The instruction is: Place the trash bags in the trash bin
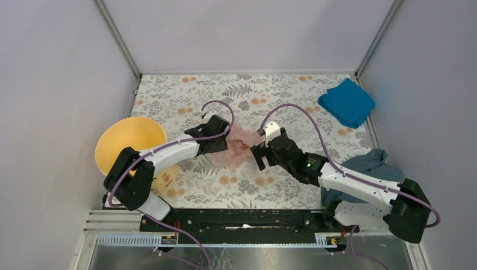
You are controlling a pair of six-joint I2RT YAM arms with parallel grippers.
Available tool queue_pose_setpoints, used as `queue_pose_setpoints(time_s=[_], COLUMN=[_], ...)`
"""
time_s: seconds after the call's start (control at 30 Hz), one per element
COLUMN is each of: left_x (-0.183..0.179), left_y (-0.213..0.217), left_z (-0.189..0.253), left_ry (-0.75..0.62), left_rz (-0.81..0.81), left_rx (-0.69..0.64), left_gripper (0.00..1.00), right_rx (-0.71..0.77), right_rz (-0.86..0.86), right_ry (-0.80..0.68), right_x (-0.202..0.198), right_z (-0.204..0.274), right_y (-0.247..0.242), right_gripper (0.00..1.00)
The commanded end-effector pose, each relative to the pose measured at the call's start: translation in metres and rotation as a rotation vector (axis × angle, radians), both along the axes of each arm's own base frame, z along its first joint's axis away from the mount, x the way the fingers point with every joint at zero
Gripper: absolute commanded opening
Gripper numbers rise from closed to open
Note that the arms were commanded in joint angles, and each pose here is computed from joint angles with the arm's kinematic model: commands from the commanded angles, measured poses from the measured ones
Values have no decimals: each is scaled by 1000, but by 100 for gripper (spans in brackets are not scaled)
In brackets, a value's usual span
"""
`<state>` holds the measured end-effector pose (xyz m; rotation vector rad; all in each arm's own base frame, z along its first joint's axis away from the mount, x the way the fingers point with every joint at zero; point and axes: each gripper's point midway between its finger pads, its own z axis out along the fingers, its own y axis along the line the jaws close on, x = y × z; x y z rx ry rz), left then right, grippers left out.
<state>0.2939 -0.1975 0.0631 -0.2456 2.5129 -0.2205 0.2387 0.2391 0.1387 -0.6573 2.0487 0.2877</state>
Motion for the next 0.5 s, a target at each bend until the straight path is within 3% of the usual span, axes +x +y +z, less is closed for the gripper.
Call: queue_pose_setpoints(time_s=[0.0, 0.3, 0.47], left_x=[9, -3, -6], left_y=[-9, -12, -9], left_z=[21, 55, 66], left_ry=[-74, -145, -166], left_rz=[-26, -65, -71], left_rx=[-63, -168, -171], left_gripper=[39, 23, 10], right_rx=[6, -200, -245], right_rz=[-14, -78, -194], right_ry=[-16, -106, -181], right_x=[-4, 15, 29], right_z=[8, -13, -21], right_y=[6, 9, -1], right_gripper=[99, 96, 83])
